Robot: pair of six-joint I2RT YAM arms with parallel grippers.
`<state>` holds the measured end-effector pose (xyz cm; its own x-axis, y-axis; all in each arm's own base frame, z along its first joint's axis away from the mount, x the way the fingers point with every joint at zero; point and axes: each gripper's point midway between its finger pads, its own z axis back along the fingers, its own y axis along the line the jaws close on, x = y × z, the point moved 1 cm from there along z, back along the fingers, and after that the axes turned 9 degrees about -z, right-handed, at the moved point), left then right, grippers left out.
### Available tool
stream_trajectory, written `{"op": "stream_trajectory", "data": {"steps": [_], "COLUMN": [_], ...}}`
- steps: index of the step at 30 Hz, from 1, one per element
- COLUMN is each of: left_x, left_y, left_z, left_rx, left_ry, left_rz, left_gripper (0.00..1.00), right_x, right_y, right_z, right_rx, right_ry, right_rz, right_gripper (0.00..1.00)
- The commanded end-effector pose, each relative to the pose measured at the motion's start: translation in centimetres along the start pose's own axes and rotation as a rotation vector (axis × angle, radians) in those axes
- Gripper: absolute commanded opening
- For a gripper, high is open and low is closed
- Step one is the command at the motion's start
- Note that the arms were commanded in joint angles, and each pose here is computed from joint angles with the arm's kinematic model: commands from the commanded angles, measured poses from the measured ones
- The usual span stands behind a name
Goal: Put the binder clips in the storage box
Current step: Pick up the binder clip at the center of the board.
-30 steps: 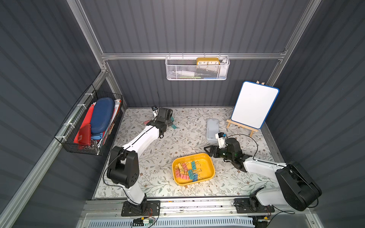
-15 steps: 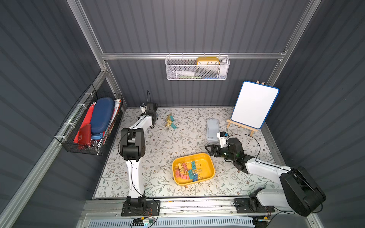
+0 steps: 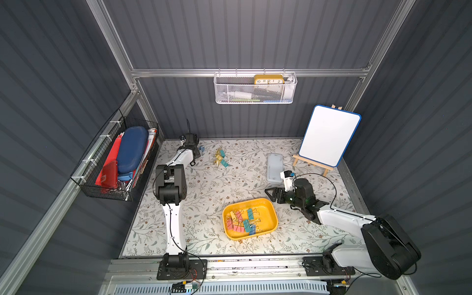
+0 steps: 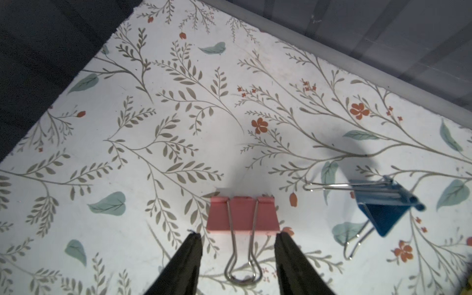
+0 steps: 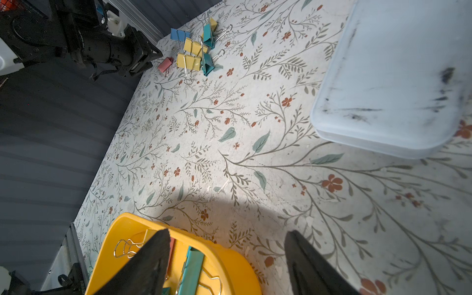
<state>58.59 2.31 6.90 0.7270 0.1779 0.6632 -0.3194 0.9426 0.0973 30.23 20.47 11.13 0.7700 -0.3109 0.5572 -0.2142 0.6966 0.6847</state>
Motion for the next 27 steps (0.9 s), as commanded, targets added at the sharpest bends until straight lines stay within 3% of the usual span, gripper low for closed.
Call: {"op": "stream_trajectory", "data": {"steps": [1, 14, 23, 27], "left_x": [-1.0, -1.3, -0.4, -0.4], "left_y": [-0.4, 0.8, 1.4, 0.8], "left_z": [0.0, 0.0, 0.7, 0.8], "left_rx": [-0.032, 0.043, 0.075, 0.041], "left_ry": [0.041, 0.058, 0.040, 0.049], "left_rz": [0.033, 0.032, 0.036, 0.059], "left_gripper": [0.51, 0.24, 0.27, 0.50], "right_x": [-0.3, -0.4, -0.4, -0.4], "right_y": [-0.2, -0.1, -0.1, -0.1], "right_z": [-0.2, -0.2, -0.3, -0.3], "right_rx": [0.012, 0.015, 0.017, 0.016], "right_ry": [0.012, 0.015, 0.014, 0.014], "right_rz": [-0.013, -0.015, -0.015, -0.014], "right_gripper": [0.75, 0.75, 0.75, 0.75]}}
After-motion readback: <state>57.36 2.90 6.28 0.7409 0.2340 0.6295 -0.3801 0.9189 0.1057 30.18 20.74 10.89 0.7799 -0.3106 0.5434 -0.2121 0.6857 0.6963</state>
